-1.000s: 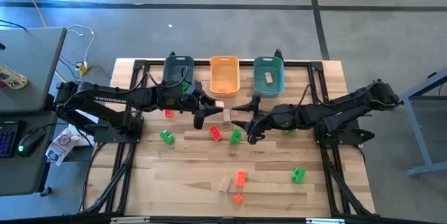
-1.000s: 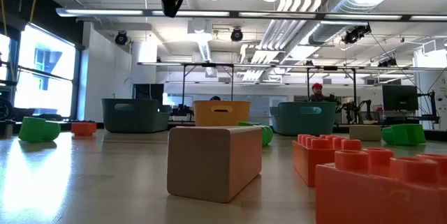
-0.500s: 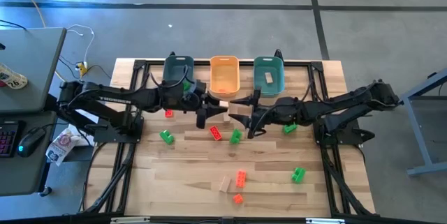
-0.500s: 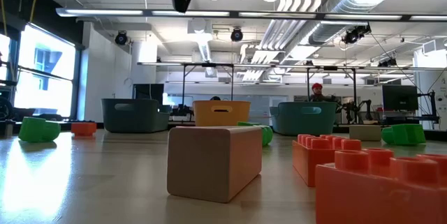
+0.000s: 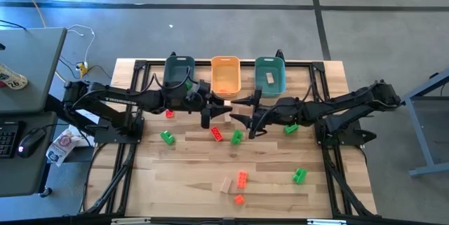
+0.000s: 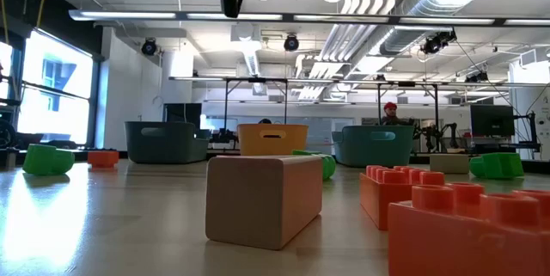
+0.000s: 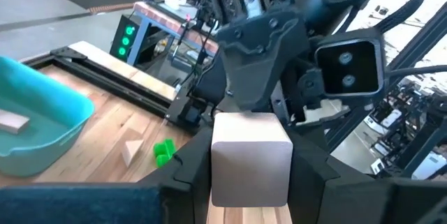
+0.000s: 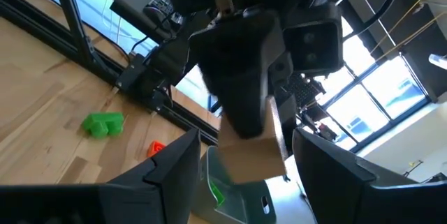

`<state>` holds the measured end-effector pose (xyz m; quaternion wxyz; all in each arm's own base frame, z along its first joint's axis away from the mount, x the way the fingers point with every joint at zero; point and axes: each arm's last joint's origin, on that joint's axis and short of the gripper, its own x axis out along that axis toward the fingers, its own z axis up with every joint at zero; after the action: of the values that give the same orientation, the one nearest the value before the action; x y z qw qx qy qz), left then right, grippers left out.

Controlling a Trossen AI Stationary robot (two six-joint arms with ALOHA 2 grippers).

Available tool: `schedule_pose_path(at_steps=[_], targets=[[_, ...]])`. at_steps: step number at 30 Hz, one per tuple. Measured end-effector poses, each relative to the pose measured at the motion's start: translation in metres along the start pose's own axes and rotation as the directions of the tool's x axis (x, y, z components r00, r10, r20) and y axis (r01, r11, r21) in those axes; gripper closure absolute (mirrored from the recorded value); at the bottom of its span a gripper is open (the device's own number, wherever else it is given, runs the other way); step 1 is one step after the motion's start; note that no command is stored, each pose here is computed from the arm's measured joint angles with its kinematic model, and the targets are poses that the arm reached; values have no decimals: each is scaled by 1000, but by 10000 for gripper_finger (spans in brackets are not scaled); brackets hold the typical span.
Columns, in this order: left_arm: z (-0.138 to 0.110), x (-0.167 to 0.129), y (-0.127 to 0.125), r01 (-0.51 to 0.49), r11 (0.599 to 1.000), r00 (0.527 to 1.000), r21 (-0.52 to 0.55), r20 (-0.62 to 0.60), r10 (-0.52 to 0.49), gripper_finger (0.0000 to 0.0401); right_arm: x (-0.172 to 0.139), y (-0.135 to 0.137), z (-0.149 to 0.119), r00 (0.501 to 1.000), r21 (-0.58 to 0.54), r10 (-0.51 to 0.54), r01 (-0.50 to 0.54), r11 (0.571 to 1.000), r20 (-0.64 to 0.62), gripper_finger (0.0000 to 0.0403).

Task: Sort & place blocks by color
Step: Put the brown block into the green bin

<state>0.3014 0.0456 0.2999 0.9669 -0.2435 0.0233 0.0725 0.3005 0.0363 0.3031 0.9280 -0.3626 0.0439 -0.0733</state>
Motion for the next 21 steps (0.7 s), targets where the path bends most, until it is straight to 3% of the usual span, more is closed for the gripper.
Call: schedule_pose_path(at_steps=[14, 21], targets=[[-4, 14, 9, 67, 997, 998, -33, 10, -67, 288, 2, -5, -3, 999, 27, -31, 32, 999, -11, 190], [2, 13, 11, 118, 993, 993, -28, 33, -117, 288, 2, -6, -5, 999, 24, -34, 34, 999, -30, 239]])
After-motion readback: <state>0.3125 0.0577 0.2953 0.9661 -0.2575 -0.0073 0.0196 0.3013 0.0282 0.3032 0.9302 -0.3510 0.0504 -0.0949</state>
